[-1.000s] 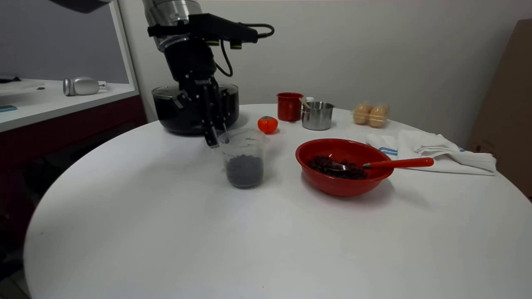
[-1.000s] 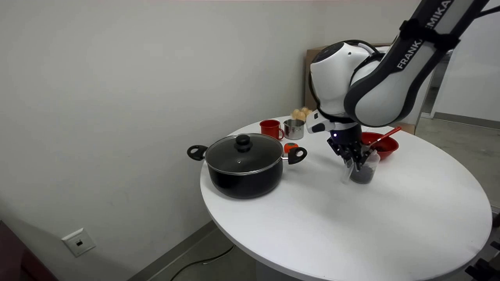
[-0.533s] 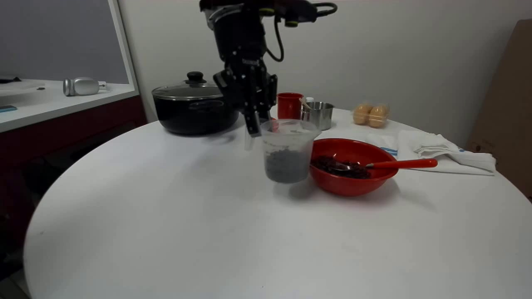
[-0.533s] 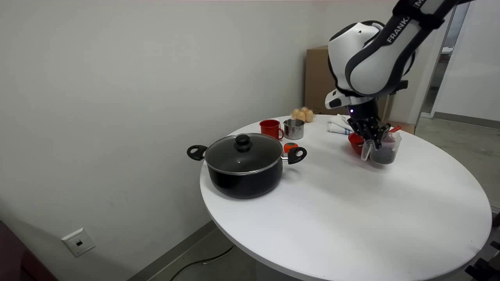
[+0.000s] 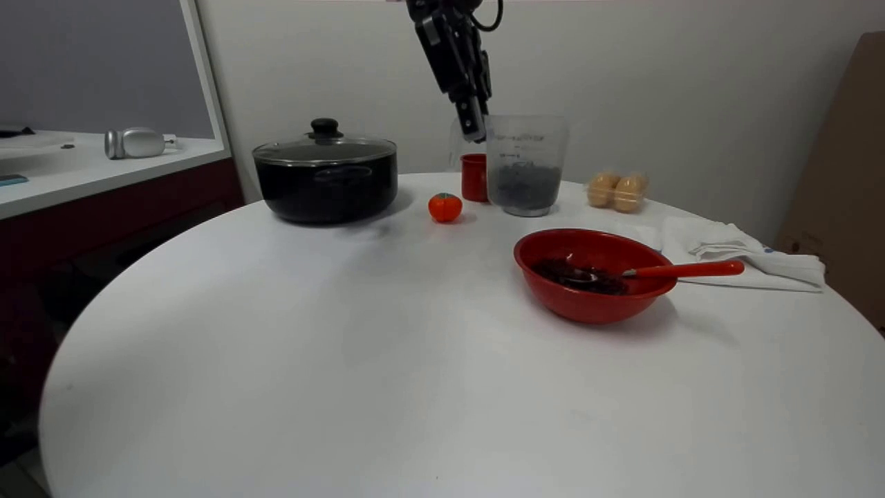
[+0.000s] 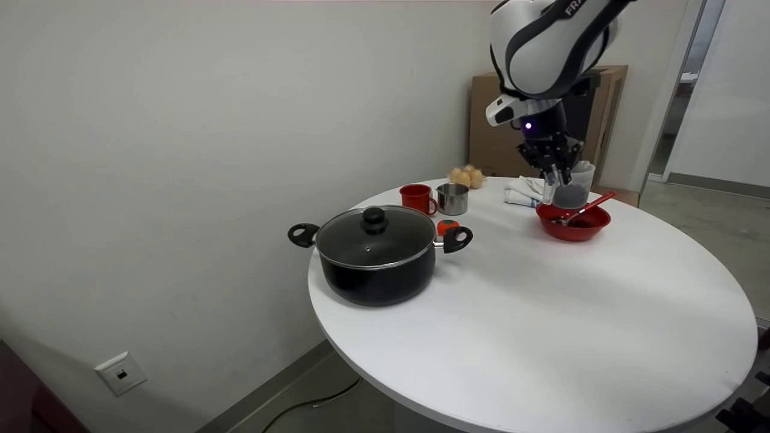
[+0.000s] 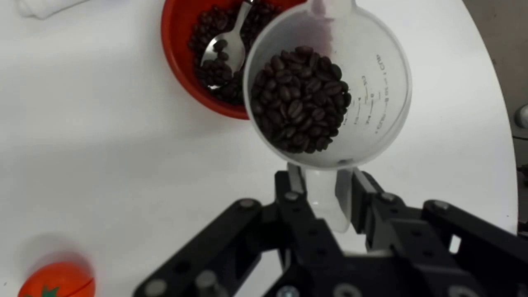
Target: Pour all the beans in the jar into the red bowl
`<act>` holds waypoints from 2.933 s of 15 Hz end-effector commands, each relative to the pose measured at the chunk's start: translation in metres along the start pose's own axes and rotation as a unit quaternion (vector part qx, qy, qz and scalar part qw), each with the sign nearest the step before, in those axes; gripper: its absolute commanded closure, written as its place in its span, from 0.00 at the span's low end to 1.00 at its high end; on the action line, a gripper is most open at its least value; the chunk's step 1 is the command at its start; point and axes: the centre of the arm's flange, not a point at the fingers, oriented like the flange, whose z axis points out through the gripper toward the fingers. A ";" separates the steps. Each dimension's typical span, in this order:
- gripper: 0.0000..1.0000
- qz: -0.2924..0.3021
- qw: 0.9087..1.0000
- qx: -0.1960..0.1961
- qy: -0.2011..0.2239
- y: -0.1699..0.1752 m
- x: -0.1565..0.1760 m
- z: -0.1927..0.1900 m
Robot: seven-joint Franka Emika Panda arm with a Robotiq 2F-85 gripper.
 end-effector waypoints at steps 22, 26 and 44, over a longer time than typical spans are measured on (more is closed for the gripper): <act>0.73 0.020 0.971 0.054 0.231 0.060 -0.161 -0.025; 0.93 0.012 0.971 0.059 0.232 0.052 -0.163 -0.017; 0.93 -0.198 0.853 0.000 0.483 0.018 -0.156 0.036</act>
